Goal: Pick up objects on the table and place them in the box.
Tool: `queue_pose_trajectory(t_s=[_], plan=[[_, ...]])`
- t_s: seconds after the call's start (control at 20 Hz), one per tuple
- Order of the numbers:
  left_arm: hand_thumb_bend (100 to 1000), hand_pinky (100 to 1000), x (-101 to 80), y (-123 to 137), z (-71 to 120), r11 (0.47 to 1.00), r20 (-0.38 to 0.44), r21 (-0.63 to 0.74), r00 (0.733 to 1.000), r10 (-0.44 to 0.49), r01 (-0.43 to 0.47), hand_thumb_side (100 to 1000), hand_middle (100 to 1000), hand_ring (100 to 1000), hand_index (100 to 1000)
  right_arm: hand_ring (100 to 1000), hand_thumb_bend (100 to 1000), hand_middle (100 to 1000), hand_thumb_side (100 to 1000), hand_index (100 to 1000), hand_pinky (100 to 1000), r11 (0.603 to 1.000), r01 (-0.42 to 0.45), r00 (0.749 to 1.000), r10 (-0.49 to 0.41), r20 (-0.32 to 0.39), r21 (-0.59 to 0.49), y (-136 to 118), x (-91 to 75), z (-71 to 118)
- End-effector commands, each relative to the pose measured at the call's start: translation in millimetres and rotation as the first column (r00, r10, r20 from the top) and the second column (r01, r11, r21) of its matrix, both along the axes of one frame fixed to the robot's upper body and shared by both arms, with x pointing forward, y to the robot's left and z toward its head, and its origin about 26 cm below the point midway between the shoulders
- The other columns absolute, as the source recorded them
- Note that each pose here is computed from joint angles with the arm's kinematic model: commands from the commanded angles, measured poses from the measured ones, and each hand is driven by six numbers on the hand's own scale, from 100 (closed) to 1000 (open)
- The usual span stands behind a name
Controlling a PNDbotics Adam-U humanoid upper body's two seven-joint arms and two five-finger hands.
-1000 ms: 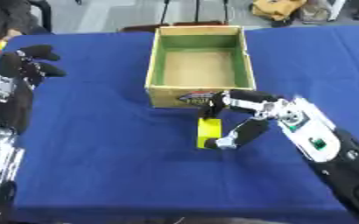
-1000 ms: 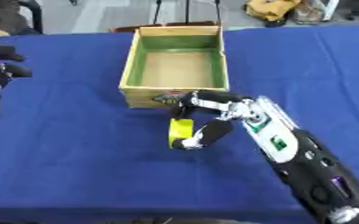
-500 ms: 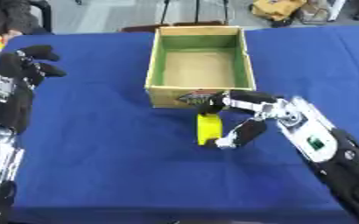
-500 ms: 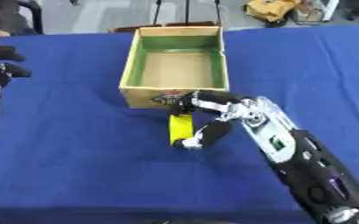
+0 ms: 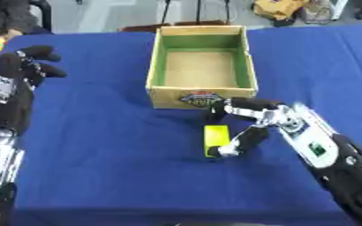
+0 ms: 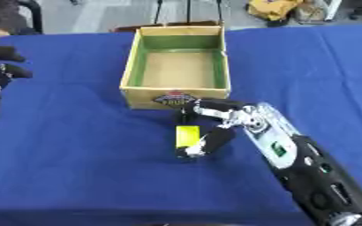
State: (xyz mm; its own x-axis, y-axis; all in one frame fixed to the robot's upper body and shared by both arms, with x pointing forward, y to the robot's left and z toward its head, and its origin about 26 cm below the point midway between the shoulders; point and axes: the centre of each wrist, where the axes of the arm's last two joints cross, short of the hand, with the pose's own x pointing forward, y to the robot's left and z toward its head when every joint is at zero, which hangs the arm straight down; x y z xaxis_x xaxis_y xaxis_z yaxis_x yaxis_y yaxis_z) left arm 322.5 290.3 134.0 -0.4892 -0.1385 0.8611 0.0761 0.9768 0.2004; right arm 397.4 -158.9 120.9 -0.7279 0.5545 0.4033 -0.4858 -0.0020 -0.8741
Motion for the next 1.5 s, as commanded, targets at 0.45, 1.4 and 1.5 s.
queue_pose_trajectory(t_s=[0.45,1.4,1.5], plan=[[836,699,-0.4,2.4,8.5,1.000,0.026,0.014,1.000,-0.003,0.002,872,608,545,743,810,499,809,495,920,827,0.998,-0.027,0.999,0.029,0.023,-0.057,-4.1,0.2,9.6],[836,698,-0.7,2.7,7.4,1.000,0.022,0.012,1.000,0.001,-0.001,874,607,543,743,578,340,569,397,747,646,0.998,0.040,0.988,-0.032,0.148,-0.048,-10.0,3.0,0.2],[836,698,-0.7,2.7,7.2,1.000,0.022,0.011,1.000,0.001,-0.001,874,607,543,743,543,273,509,381,719,616,0.998,0.059,0.984,-0.054,0.172,-0.021,-11.0,3.5,-0.8]])
